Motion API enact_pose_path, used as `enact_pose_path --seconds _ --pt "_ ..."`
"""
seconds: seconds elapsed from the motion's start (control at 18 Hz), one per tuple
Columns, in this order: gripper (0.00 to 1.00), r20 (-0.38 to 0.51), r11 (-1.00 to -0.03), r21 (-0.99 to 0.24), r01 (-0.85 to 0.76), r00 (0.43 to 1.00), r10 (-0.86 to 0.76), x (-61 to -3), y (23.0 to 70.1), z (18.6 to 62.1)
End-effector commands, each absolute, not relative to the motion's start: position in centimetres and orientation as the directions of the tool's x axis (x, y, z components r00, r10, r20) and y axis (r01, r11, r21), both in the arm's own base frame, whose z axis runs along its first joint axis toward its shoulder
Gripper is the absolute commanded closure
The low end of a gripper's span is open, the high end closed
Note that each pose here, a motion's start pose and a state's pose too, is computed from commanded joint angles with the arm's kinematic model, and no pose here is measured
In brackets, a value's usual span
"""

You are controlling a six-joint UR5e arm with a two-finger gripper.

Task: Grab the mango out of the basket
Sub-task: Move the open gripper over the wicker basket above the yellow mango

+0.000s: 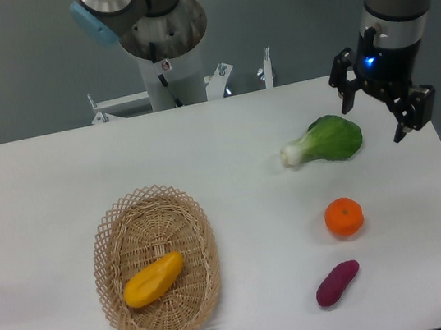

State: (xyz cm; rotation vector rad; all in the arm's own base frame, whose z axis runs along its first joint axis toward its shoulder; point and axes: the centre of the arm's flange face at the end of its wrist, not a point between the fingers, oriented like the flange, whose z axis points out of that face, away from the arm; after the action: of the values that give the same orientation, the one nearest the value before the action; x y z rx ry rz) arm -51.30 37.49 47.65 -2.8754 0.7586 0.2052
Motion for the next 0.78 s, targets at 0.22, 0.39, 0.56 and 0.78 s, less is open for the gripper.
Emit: enact_pose_path --seconds 0.22,0.39,0.56,0.78 --pt "0.0 -0.166 -0.858 -0.121 -0.499 0.862 -0.478 -51.1 37.6 47.3" --pt "0.0 -0.162 -0.861 -0.125 -0.493 0.867 -0.472 -50.2 37.6 47.3" --pt "0.0 -0.165 -0.859 -0.14 -0.491 0.868 -0.469 -48.6 38.0 47.6" --pt "0.0 -0.143 -0.899 -0.162 -0.406 0.911 -0.386 -45.7 40.1 47.4"
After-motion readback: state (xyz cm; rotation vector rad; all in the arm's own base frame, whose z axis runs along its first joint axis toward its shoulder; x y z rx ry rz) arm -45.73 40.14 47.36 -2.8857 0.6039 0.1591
